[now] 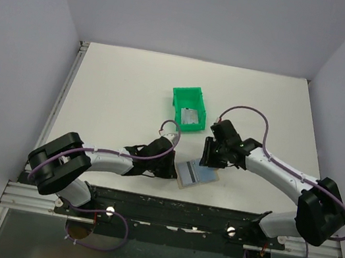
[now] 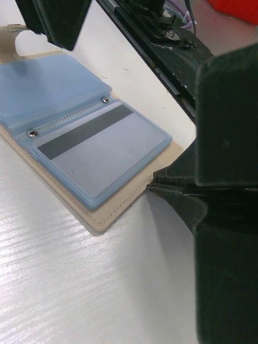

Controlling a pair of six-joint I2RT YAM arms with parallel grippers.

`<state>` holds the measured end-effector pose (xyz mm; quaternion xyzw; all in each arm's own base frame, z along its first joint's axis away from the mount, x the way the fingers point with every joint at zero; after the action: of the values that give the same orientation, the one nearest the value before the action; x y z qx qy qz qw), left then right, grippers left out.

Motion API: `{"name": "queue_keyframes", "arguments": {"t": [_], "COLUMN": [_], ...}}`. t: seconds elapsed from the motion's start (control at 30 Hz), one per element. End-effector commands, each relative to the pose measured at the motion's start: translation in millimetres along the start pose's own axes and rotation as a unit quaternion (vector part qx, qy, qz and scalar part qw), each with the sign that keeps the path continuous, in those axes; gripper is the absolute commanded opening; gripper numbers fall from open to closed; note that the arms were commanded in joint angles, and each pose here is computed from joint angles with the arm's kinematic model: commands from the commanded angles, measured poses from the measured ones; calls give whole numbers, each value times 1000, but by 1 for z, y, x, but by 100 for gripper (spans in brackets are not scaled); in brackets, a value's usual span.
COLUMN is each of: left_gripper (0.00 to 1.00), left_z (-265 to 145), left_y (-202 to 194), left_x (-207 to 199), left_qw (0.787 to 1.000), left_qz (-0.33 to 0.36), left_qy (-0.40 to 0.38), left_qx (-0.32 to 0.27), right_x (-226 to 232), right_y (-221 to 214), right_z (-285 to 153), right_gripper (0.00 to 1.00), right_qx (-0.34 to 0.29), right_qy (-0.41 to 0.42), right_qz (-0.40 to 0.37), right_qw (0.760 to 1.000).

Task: Put the credit cards into the card holder
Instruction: Insert the credit card into the card holder, then close the card holder at the center of the board.

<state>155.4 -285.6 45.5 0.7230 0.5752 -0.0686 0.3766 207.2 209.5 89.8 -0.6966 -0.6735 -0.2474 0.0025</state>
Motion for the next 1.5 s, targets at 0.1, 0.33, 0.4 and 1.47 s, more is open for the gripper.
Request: {"name": "queue_keyframes", "arguments": {"t": [0.1,0.33,0.4,1.47], "left_gripper": [0,0,0,0], "left_z": [-1,-1,-1,3], "left_y": [-3,-1,-1,1], "left_x": [3,2,2,0], "left_qw": [1000,1000,1000,1000], "left_qz": [6,6,7,9], "left_qy": [20,21,22,20], "left_qx": [9,9,10,14], "right_x": [-36,-47,-47,-50], "right_y": [16,22,22,24], "right_z": [-19,-14,-10,-11], "right_gripper": [54,62,63,1], "right_qx": [-48,-41,-35,-67], "right_qy": [-126,-175,-179,-170], "right_qz": [-46,-63,-69,-68], "right_qw": [990,982,981,981]}}
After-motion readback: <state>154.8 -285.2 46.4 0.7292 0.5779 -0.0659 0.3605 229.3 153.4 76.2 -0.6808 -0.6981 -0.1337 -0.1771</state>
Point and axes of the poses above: each gripper's point midway between its finger pads, its own z axis out along the fingers, its own x axis along the line the jaws close on, y = z × x, the point moved 3 cm from there along -z, back along the fingers, and after that the axes turned 7 degrees about z, right-handed, at the moved point
